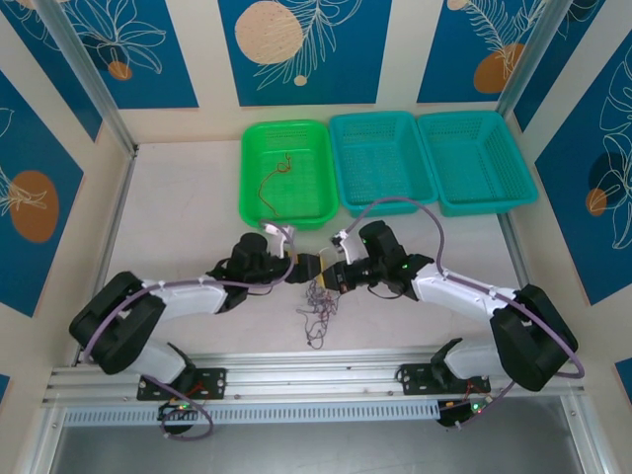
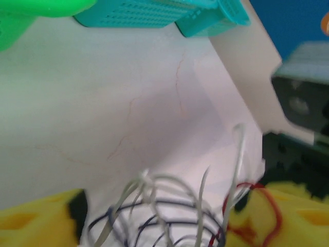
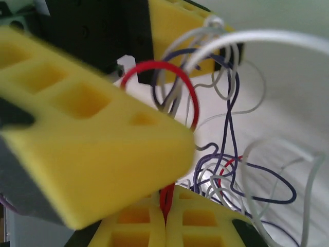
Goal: Untangle the cables
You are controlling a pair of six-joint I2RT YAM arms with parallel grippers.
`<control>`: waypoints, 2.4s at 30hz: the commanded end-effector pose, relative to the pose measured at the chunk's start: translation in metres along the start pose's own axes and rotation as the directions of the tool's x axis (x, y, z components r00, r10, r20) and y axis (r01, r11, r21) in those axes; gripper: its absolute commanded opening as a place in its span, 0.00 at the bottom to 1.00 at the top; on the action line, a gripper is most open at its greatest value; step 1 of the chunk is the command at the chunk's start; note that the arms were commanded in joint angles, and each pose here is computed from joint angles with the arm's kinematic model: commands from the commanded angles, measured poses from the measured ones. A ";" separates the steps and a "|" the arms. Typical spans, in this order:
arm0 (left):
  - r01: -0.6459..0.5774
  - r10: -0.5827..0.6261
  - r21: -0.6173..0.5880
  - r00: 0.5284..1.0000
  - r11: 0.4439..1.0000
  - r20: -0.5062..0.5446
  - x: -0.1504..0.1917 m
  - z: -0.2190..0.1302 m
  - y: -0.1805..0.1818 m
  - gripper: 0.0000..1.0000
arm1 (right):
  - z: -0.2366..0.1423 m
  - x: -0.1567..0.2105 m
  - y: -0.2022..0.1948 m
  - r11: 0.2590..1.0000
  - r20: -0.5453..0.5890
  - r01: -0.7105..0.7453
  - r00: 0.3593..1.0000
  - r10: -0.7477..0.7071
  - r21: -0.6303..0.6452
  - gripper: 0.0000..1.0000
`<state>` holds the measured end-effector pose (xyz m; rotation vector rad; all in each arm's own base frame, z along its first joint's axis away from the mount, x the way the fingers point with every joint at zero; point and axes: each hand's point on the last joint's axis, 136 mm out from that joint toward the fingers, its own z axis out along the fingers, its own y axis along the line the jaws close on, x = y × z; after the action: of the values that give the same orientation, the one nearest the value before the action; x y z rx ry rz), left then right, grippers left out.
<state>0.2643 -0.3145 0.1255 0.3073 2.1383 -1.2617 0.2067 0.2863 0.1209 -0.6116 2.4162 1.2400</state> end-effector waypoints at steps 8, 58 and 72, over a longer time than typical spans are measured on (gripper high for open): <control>0.009 0.011 -0.132 0.988 0.991 0.156 -0.020 -0.017 0.014 0.00 | -0.010 -0.012 -0.021 0.994 0.086 -0.023 0.996 0.014 0.107 0.00; -0.020 0.018 -0.012 0.994 1.000 -0.107 -0.014 -0.008 -0.049 0.42 | -0.026 -0.018 -0.017 0.992 0.108 0.019 0.994 -0.033 0.122 0.00; -0.011 0.011 0.000 0.998 1.000 -0.064 -0.024 0.000 -0.050 0.00 | -0.016 -0.006 -0.046 0.966 0.086 -0.023 0.996 0.001 0.258 0.14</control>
<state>0.2540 -0.3330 0.1435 0.3618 2.2922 -1.2244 0.2288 0.2561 0.1178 -0.4851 2.4035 1.0227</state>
